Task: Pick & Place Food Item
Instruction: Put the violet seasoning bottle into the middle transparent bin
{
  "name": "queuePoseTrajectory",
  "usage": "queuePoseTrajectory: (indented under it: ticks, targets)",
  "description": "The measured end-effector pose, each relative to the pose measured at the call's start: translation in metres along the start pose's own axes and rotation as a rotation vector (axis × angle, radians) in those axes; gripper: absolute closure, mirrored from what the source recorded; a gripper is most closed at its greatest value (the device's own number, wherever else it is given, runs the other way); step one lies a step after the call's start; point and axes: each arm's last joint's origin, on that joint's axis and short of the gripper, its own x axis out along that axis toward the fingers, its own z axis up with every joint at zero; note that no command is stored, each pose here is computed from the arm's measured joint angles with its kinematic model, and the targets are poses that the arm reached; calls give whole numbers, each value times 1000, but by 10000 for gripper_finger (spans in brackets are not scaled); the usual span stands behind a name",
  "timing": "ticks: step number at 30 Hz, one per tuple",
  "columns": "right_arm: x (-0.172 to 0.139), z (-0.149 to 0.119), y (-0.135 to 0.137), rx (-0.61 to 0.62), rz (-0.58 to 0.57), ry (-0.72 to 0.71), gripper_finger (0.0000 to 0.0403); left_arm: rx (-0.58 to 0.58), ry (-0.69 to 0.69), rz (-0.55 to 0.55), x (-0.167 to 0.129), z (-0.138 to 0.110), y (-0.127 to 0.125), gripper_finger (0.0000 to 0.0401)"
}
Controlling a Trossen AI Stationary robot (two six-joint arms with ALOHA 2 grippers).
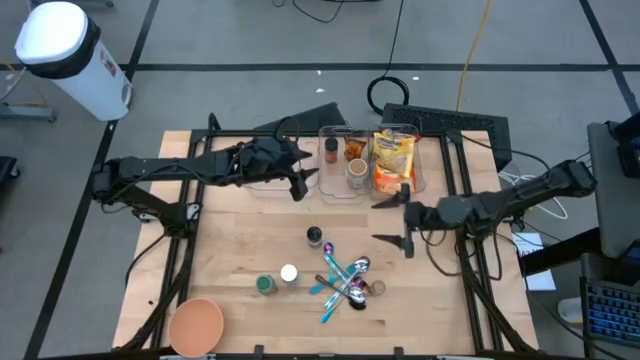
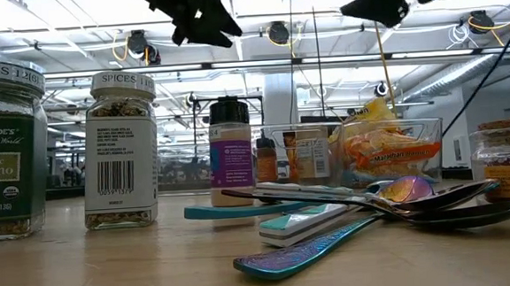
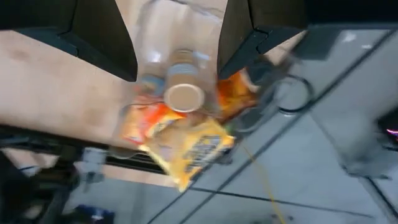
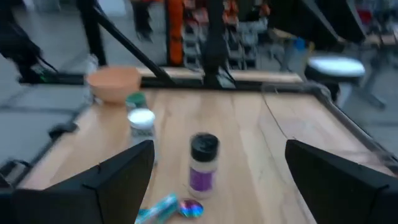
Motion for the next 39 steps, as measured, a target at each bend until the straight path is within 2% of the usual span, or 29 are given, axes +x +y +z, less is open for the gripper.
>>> queuePoseTrajectory:
  ticks: [3, 7, 11, 14, 19, 22, 29, 39]
  targets:
    - [-8, -16, 1, 1, 20, -77, 46, 28, 31, -139, 0, -3, -5, 171]
    - [-18, -27, 0, -8, 36, -123, 46, 62, 117, -339, -4, -12, -23, 171]
    - [-26, -27, -3, 4, 33, -162, 46, 188, 184, -420, -12, -24, -54, 171]
    - [-28, -27, -4, 7, 35, -172, 46, 293, 206, -412, -12, -35, -82, 170]
    - [-27, -28, -3, 5, 36, -164, 46, 344, 249, -294, -1, -55, -109, 139]
    - [-25, -30, -3, 1, 36, -152, 46, 367, 297, -226, 9, -67, -115, 111]
    - [-24, -31, -2, -2, 35, -143, 46, 350, 379, -261, 26, -85, -121, 76]
    - [-24, -31, -3, 0, 34, -145, 46, 317, 469, -270, 41, -102, -123, 85]
